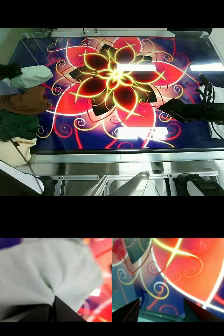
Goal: Fold the shirts.
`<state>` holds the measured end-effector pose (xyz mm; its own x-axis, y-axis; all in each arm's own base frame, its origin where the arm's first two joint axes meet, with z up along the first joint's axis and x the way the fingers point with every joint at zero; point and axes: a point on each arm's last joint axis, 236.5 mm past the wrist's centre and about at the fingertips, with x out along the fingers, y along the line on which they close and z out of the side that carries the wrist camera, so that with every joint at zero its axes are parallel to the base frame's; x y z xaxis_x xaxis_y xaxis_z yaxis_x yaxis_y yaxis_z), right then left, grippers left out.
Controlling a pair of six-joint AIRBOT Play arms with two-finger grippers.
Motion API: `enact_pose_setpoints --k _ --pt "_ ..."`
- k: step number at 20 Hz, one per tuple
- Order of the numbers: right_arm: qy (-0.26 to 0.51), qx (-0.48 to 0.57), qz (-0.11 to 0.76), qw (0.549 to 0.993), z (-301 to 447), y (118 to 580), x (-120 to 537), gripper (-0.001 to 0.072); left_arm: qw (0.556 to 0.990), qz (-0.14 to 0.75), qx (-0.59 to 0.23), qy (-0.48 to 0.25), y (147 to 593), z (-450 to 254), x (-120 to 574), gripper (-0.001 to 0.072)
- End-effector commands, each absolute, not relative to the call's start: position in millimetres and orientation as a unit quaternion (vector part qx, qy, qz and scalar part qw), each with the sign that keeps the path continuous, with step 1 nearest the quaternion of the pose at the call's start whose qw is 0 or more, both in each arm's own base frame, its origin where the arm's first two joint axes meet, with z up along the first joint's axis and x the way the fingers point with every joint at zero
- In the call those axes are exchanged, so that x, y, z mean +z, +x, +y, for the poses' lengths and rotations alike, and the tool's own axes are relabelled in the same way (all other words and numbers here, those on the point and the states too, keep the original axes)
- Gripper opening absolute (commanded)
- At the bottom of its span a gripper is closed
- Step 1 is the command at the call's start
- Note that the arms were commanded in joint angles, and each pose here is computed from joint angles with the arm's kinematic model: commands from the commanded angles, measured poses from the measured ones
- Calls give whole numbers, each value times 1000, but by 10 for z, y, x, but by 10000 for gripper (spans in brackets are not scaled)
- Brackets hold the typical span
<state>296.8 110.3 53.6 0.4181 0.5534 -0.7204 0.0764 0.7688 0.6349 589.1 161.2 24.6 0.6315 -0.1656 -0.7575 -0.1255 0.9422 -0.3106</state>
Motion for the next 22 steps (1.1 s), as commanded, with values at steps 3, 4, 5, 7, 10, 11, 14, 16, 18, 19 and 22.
enact_pose_setpoints --k 3,4,5,7,10,11,14,16,18,19,22 --pt "289 162 516 790 1103 2963 527 593 867 347 -269 -237 5562 -160 1741 17" --pt "281 167 515 793 1103 2964 528 593 856 342 -312 -230 5403 -500 1977 17" --pt "278 169 514 794 1103 2964 528 593 849 341 -340 -215 5269 -776 2127 16" --pt "270 175 513 796 1106 2957 528 594 829 353 -391 -189 4997 -1320 2284 16" --pt "262 181 513 797 1111 2946 525 593 784 415 -433 -162 4636 -2015 2117 14" --pt "262 181 514 797 1112 2945 525 593 779 444 -421 -138 4594 -2142 1920 14" --pt "262 181 514 797 1110 2947 523 593 762 512 -393 -51 4456 -2425 1336 15" --pt "262 181 513 797 1111 2947 525 595 750 532 -393 -20 4384 -2578 1122 411" --pt "261 182 515 796 1115 2938 521 595 751 541 -379 -7 4366 -2547 1077 718" --pt "257 186 516 796 1119 2927 519 595 752 548 -367 1 4347 -2440 1086 718" --pt "232 209 522 794 1186 2913 436 595 753 576 -316 -20 4282 -1934 1031 716"
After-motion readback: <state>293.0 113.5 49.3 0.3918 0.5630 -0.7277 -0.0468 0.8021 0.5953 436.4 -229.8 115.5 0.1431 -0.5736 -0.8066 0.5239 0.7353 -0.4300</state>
